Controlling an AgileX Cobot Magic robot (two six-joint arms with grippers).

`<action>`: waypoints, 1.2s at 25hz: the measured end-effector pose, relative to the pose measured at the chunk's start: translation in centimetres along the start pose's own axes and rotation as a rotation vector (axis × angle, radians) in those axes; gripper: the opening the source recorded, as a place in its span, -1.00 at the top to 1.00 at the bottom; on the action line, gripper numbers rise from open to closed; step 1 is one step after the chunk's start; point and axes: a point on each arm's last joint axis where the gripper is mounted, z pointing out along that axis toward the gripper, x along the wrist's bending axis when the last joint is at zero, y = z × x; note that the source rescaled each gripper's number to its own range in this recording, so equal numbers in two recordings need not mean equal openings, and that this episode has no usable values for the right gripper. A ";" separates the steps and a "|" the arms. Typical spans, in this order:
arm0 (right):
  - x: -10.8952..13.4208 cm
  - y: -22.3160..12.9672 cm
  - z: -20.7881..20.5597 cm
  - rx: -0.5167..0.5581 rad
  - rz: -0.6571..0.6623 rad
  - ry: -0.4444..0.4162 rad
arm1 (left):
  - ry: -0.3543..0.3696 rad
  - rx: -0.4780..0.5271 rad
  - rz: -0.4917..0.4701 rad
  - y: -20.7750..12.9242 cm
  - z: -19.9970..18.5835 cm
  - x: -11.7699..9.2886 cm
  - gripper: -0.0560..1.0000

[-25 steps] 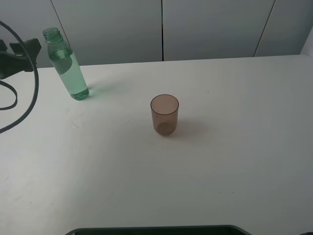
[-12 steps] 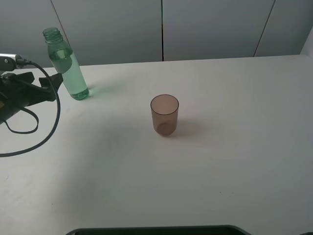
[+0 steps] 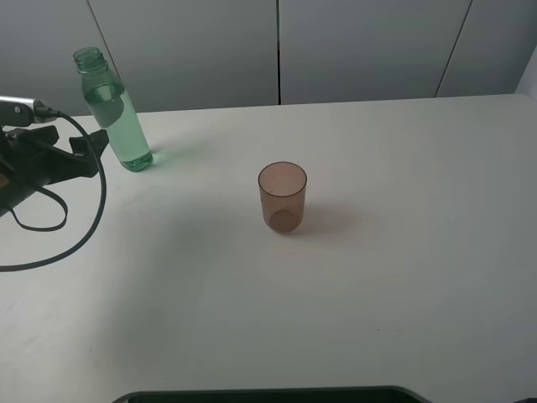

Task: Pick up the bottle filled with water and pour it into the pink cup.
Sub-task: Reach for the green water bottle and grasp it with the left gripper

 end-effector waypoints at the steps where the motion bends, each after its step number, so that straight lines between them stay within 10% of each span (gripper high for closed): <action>1: 0.0 0.0 0.0 0.000 0.000 0.000 | 0.007 0.000 -0.003 0.0 0.0 0.1 -1.00; 13: 0.0 0.0 0.0 0.000 0.000 0.000 | 0.029 -0.100 0.011 2.1 3.1 0.9 -1.00; 30: 0.0 0.0 0.0 0.000 0.000 0.000 | 0.003 0.008 0.026 0.3 6.8 1.4 -1.00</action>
